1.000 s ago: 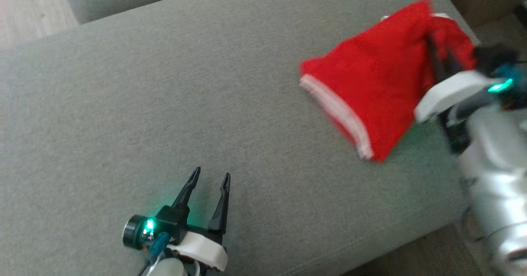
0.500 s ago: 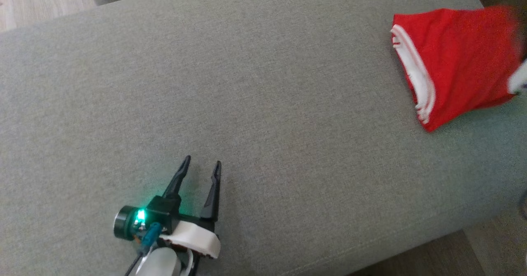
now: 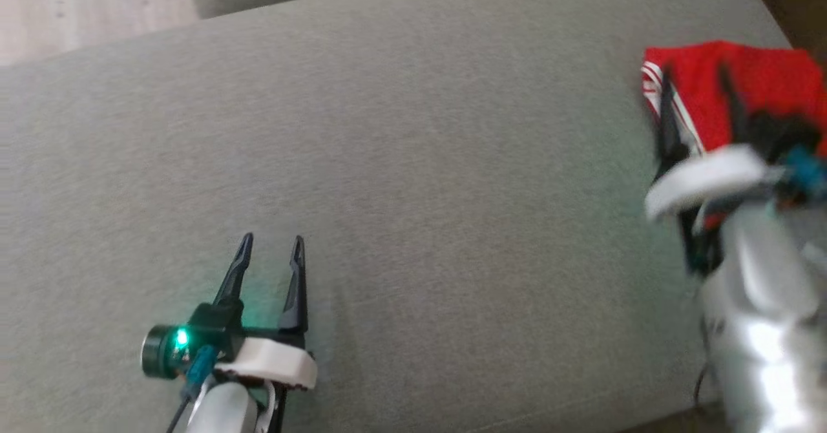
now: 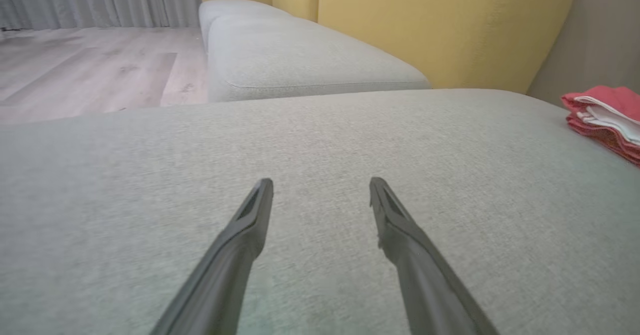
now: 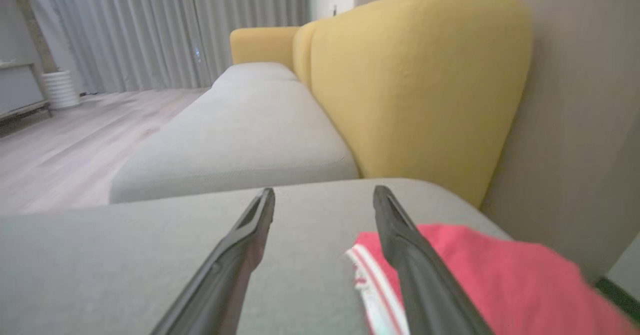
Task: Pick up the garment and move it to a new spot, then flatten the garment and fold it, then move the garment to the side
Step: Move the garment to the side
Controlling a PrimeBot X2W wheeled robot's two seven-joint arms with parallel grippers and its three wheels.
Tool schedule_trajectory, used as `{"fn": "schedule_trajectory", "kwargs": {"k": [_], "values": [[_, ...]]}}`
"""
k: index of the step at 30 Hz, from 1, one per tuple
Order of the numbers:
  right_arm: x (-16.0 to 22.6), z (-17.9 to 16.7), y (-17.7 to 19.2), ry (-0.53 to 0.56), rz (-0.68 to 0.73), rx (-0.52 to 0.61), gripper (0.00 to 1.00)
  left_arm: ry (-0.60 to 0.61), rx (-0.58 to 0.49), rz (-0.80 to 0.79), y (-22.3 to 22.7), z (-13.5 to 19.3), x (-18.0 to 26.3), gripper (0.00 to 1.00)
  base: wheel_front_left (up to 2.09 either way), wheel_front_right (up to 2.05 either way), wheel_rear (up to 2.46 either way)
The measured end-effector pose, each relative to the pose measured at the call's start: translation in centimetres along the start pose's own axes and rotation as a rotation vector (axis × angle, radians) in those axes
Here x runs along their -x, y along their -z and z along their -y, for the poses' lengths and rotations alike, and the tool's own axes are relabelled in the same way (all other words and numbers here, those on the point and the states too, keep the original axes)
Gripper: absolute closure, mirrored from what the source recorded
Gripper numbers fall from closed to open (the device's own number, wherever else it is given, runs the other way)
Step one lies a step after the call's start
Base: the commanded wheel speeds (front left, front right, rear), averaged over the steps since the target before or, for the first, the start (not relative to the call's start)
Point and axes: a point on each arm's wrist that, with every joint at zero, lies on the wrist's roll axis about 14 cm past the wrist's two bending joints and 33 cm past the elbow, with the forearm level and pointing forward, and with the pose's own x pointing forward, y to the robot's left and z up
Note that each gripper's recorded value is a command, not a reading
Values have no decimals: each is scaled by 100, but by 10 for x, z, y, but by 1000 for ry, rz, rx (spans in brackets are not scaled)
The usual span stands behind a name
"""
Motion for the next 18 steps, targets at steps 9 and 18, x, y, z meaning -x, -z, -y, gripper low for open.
{"fn": "schedule_trajectory", "kwargs": {"k": [9, 18], "values": [[43, -64, 60, -135, -127, -82, 0, -159, 9, 12, -2, -41, 39, 0, 0, 0, 0], [69, -96, 83, -201, -191, -148, 0, -317, 18, 32, -6, -75, 78, 0, 0, 0, 0]]}}
